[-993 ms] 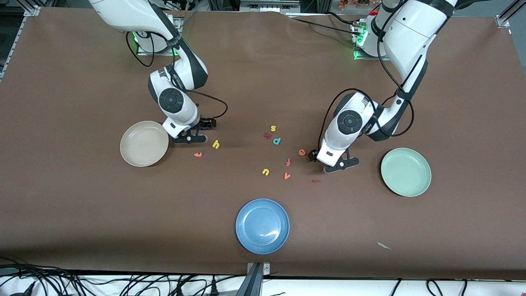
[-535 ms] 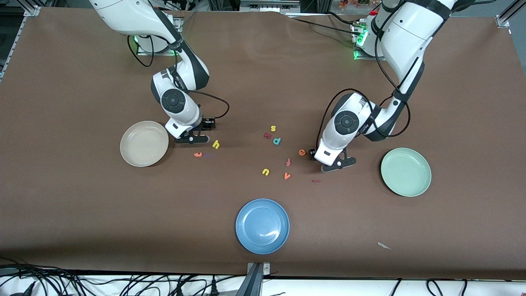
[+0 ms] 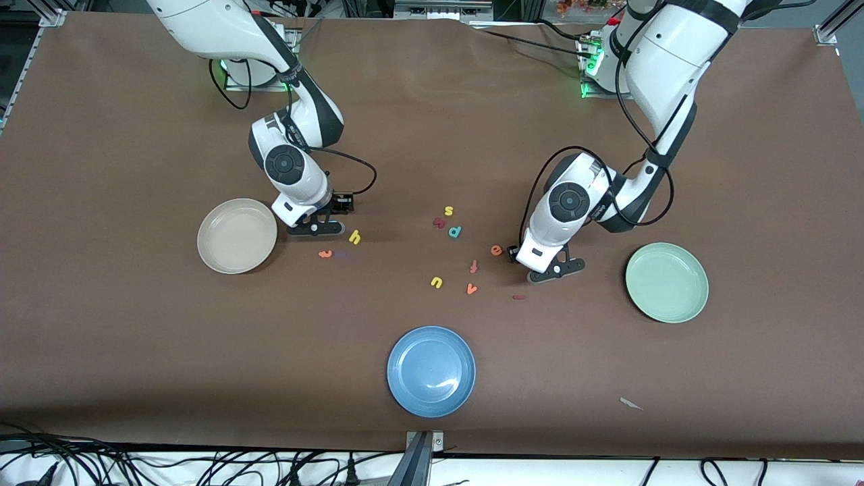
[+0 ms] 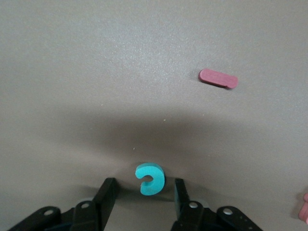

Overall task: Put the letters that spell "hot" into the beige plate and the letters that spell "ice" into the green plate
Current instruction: 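Grasp the blue ring with the right gripper while the left gripper grasps the teal c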

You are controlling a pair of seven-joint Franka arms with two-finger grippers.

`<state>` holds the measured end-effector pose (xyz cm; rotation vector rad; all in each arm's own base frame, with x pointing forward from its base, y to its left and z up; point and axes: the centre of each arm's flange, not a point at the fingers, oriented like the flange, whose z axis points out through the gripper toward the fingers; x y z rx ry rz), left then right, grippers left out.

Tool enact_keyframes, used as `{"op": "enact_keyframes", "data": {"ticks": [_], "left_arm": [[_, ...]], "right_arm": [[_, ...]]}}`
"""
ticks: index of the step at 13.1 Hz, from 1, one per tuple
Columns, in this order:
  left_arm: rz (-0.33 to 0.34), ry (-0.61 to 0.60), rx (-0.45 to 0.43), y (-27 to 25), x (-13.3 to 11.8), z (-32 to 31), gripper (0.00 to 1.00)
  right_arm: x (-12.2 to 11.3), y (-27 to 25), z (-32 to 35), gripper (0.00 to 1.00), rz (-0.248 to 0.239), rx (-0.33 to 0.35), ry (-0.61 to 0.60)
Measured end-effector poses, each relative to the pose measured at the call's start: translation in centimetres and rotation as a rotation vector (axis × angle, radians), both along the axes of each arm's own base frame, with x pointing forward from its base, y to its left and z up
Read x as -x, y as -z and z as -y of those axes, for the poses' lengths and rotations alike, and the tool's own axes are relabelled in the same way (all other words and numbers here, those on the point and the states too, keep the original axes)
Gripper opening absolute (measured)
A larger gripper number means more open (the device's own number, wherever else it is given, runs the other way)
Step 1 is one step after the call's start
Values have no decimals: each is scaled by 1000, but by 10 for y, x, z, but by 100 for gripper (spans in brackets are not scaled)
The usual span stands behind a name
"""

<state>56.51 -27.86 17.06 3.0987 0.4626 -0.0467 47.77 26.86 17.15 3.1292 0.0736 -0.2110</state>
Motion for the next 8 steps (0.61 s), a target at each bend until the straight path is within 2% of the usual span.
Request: {"op": "enact_keyframes", "data": {"ticks": [2, 3, 5, 8], "left_arm": [[1, -1, 0, 0, 0, 0, 54], [2, -2, 1, 0, -1, 0, 53], [4, -4, 3, -1, -3, 1, 52], [6, -5, 4, -1, -4, 1, 49]], "right_arm": [[0, -1, 0, 56, 1, 0, 0], [-1, -2, 0, 47, 3, -1, 0], [-1, -2, 0, 43, 3, -1, 0], [0, -2, -1, 44, 3, -2, -1]]}}
